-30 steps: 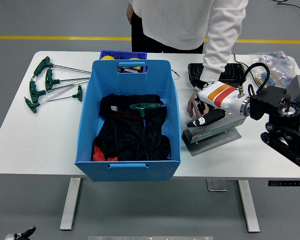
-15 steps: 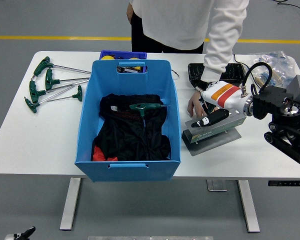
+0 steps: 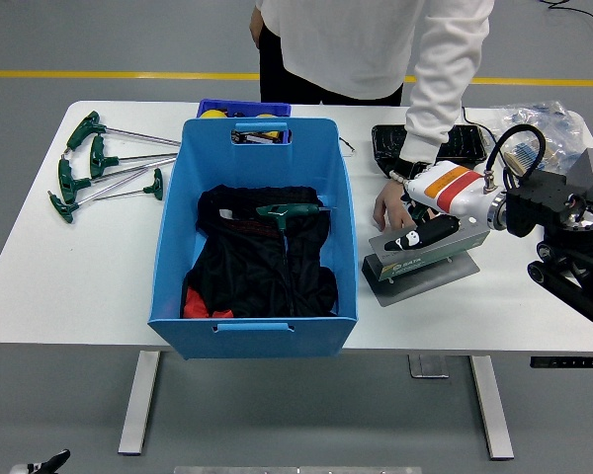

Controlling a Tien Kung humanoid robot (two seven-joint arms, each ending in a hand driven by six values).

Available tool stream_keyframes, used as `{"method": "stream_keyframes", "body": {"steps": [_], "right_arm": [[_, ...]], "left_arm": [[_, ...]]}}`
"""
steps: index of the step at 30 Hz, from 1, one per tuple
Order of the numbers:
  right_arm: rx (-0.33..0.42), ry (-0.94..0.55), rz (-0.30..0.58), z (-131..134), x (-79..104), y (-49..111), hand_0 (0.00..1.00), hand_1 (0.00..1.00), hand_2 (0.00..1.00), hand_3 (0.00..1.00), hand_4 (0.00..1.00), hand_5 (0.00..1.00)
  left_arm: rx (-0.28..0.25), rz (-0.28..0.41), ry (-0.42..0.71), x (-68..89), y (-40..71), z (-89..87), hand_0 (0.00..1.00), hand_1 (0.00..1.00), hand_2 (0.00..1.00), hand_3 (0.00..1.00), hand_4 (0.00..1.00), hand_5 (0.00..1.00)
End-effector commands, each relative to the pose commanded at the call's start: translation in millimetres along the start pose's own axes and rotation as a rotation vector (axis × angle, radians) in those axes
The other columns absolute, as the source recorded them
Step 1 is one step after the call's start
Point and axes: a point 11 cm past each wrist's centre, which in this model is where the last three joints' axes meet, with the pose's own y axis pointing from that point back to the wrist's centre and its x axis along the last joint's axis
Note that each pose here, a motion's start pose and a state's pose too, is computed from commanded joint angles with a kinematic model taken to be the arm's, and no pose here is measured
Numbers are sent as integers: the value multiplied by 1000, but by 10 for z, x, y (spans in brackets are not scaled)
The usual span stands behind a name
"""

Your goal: Lift tool from toolbox,place it in box,lift tool from toolbox,place it in box

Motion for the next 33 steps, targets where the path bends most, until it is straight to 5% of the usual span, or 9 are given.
{"method": "stream_keyframes", "body": {"steps": [4,5,10,11,16,17,33], "right_arm": [[-14,-12,-3,53,-3,28,588,226,211,148,998,923],[-19,-13,-5,69,-6,36,445,193,190,128,998,924],[-31,-19,-4,117,0,60,445,193,190,128,998,924],[-31,-20,-2,123,6,64,262,151,169,118,998,923],[-33,-34,8,135,26,74,262,151,169,118,998,923],[-34,-38,9,139,30,75,144,112,127,104,998,923],[-4,-75,106,142,249,114,25,2,22,36,998,846]], "left_arm": [[1,0,-1,1,0,-10,716,716,741,628,623,501],[2,0,0,2,0,-14,716,716,742,628,623,500],[2,0,0,-1,0,-11,716,716,742,628,623,500],[2,-1,0,-2,0,-10,716,716,742,627,623,501],[1,-2,-1,-4,0,-5,716,716,742,627,623,501],[1,-2,-1,-5,1,-3,716,716,742,626,623,500],[-1,-4,2,-4,0,9,715,717,743,626,623,499]]}}
